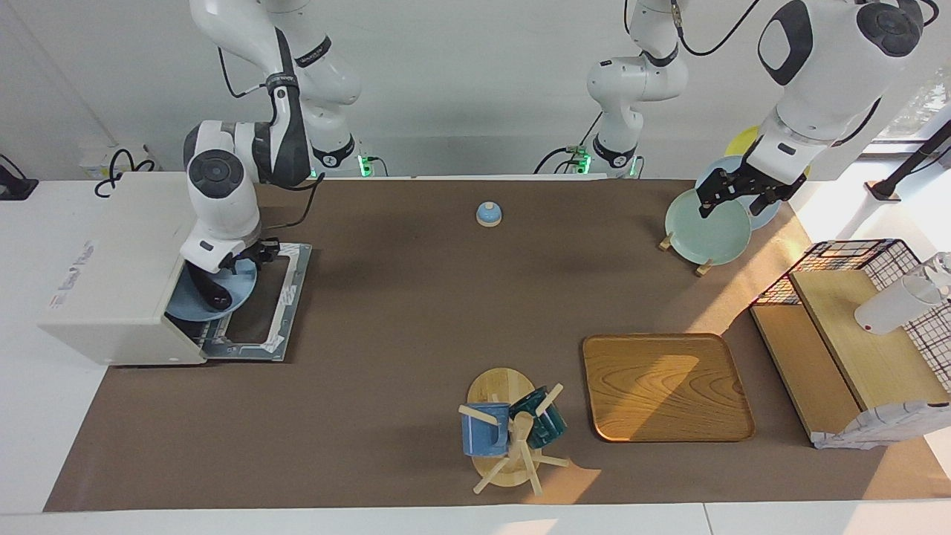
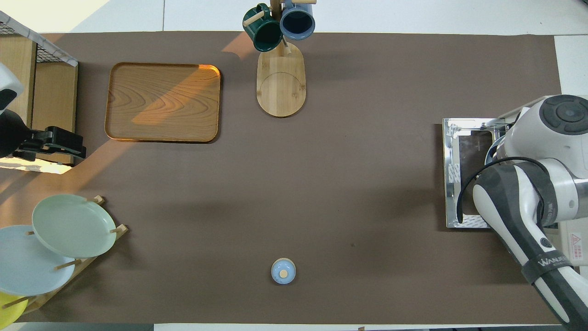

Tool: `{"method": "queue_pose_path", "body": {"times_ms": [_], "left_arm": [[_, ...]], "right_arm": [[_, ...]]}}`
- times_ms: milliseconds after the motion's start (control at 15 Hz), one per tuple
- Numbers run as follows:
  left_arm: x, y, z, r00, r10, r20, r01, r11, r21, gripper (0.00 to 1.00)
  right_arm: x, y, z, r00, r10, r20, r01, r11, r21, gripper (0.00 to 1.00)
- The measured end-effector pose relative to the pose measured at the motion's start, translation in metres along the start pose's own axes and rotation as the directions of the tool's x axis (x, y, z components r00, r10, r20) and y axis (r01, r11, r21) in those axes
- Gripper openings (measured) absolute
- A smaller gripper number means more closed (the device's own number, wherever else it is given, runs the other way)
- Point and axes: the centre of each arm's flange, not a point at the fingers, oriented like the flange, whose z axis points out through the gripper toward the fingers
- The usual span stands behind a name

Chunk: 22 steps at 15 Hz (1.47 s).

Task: Put eggplant into oven
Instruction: 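Release the plate inside the oven and draw the right gripper back, then push the oven door closed with the right gripper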

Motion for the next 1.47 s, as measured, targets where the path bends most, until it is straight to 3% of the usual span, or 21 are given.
{"method": "queue_pose_path", "body": {"times_ms": [67, 133, 333, 533, 733, 1467], "left_arm": [[0.000, 0.000, 0.000, 1.000, 0.000, 0.000, 0.000, 1.000, 0.000, 1.00], [0.000, 0.000, 0.000, 1.000, 0.000, 0.000, 0.000, 1.000, 0.000, 1.00], [0.000, 0.000, 0.000, 1.000, 0.000, 0.000, 0.000, 1.000, 0.000, 1.00], [0.000, 0.000, 0.000, 1.000, 0.000, 0.000, 0.000, 1.000, 0.000, 1.00], [0.000, 0.000, 0.000, 1.000, 0.000, 0.000, 0.000, 1.000, 0.000, 1.00], [0.000, 0.000, 0.000, 1.000, 0.000, 0.000, 0.000, 1.000, 0.000, 1.00]], "right_arm": [[0.005, -0.009, -0.009, 1.000, -0.004, -0.021, 0.004, 1.000, 0.018, 0.43], [0.012, -0.024, -0.018, 0.999, -0.001, -0.049, 0.002, 1.000, 0.028, 0.36], [0.034, -0.106, -0.029, 0.987, 0.075, -0.141, -0.072, 0.997, 0.031, 0.01], [0.047, -0.139, 0.019, 0.984, 0.101, -0.145, -0.093, 0.994, 0.060, 0.01], [0.054, -0.121, 0.053, 0.991, 0.063, -0.116, -0.064, 0.998, -0.004, 0.01], [0.048, -0.102, 0.070, 0.995, 0.043, -0.091, -0.049, 0.997, -0.064, 0.01]]}}
